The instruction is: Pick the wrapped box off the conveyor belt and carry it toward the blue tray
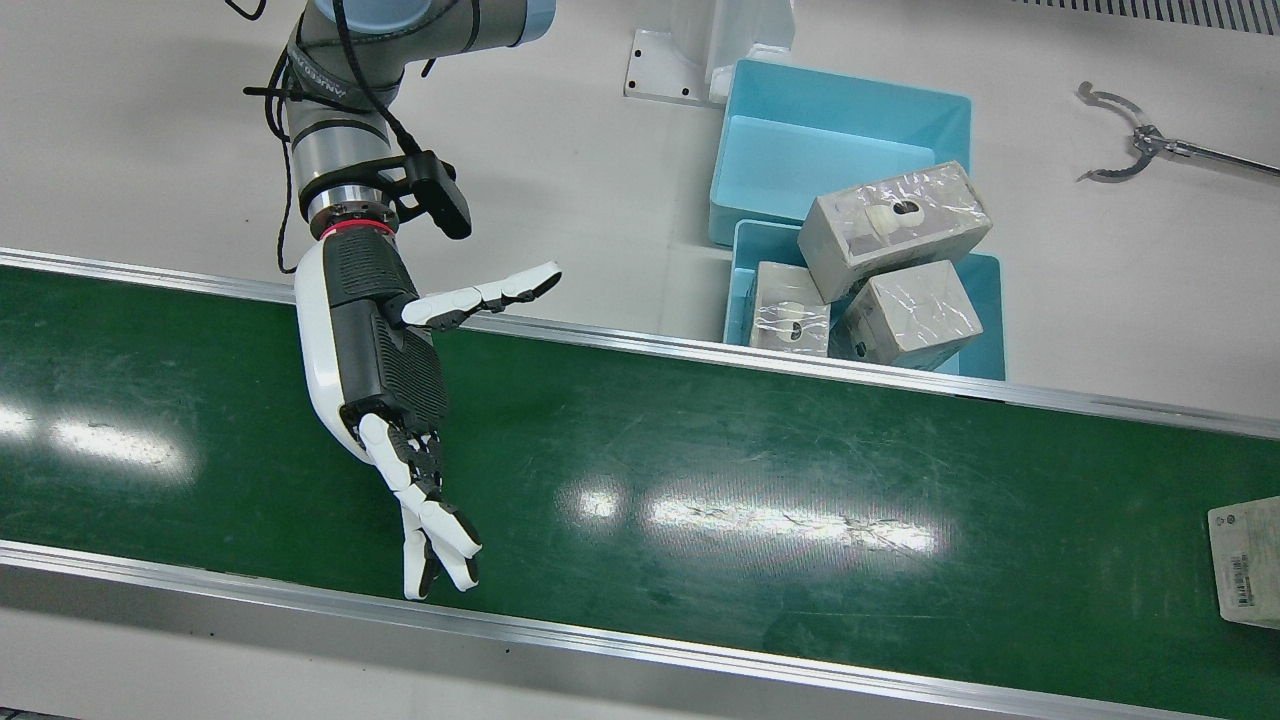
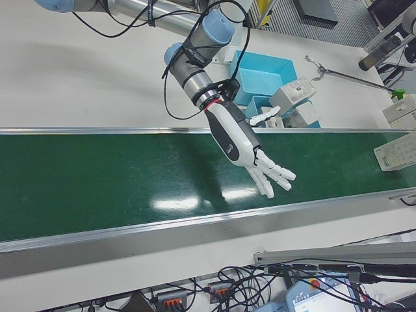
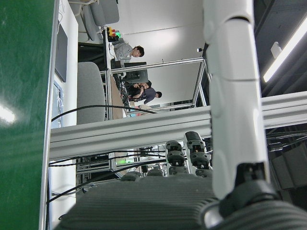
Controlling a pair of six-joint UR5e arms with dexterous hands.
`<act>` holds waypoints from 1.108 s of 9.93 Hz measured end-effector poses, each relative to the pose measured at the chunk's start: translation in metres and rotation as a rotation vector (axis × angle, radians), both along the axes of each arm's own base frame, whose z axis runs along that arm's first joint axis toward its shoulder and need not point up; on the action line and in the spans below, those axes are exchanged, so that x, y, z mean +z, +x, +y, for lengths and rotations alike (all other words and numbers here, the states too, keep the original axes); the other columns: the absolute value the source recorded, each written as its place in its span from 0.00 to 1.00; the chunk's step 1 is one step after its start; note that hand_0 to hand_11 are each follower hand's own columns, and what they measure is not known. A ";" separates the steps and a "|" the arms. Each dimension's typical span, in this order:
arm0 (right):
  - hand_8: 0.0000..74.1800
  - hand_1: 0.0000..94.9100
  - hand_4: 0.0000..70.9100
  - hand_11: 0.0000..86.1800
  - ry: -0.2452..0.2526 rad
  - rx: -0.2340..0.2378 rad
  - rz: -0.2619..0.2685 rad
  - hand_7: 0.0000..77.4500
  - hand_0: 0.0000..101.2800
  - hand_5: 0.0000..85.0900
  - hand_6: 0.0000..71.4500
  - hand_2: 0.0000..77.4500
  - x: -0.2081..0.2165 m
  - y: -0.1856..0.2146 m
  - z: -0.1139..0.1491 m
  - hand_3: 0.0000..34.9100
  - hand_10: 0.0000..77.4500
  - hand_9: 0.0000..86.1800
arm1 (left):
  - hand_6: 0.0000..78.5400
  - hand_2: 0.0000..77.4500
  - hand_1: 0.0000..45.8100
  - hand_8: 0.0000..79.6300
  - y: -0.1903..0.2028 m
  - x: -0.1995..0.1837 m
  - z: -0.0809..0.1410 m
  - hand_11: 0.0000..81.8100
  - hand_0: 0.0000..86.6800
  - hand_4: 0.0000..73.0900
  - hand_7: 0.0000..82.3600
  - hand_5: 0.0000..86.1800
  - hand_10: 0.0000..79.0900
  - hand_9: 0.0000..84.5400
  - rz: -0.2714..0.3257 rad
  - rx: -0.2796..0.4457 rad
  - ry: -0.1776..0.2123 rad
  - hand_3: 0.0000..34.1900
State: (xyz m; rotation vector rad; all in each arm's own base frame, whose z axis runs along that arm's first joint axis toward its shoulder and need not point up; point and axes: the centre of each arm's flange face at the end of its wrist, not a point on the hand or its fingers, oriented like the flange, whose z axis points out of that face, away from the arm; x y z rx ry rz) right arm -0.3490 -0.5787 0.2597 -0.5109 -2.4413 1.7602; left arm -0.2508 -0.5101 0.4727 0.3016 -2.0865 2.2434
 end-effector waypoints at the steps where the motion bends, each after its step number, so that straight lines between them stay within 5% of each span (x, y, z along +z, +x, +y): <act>1: 0.00 0.18 0.15 0.02 0.003 -0.003 -0.003 0.04 0.51 0.14 0.03 0.01 -0.002 -0.002 0.002 0.00 0.00 0.01 | 0.01 0.01 0.00 0.01 0.000 0.000 0.000 0.01 0.00 0.00 0.01 0.01 0.01 0.01 0.000 0.000 0.000 0.00; 11: 0.00 0.22 0.24 0.02 -0.001 0.008 0.001 0.12 0.54 0.21 0.08 0.14 -0.035 -0.023 -0.021 0.00 0.00 0.01 | 0.01 0.01 0.00 0.01 0.000 0.000 0.000 0.01 0.00 0.00 0.01 0.01 0.01 0.01 0.000 0.000 0.000 0.00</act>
